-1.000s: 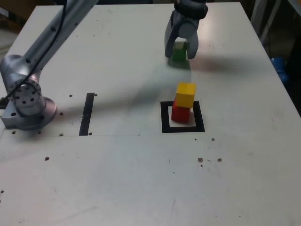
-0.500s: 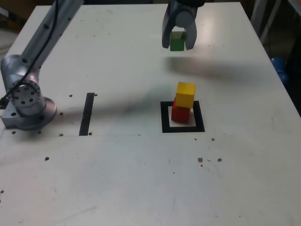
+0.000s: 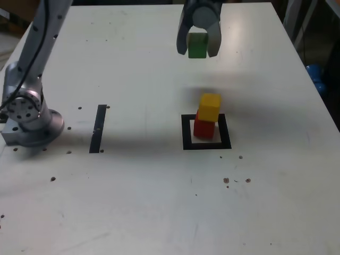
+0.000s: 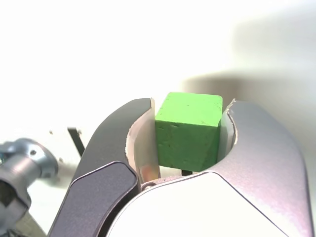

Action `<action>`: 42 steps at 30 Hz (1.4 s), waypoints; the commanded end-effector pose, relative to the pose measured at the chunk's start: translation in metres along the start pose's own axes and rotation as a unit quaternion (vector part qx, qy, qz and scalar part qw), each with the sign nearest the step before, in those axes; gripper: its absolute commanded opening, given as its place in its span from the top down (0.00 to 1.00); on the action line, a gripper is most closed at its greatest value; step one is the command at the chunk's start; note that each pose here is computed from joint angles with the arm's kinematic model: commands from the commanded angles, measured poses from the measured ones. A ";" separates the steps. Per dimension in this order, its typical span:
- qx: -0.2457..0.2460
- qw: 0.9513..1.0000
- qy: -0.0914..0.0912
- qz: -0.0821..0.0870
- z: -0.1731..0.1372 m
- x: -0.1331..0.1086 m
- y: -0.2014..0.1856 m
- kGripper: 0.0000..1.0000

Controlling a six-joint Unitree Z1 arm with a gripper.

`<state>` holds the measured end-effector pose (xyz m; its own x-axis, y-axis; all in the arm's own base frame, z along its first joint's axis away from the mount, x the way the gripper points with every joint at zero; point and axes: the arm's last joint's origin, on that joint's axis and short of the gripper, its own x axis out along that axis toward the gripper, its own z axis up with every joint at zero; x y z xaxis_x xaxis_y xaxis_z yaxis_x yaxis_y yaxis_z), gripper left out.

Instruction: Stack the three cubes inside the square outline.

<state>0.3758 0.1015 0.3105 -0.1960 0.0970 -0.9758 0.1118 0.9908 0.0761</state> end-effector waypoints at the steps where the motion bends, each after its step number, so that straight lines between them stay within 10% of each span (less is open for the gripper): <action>1: 0.004 1.000 0.000 -0.004 -0.005 -0.006 -0.011 0.71; 38: 0.062 0.998 -0.004 -0.014 0.020 -0.010 -0.125 0.70; 42: 0.063 0.998 -0.002 -0.014 0.022 -0.009 -0.125 0.44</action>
<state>0.3844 -0.0248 0.3061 -0.1870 0.0686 -0.9800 0.2278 0.9734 0.0247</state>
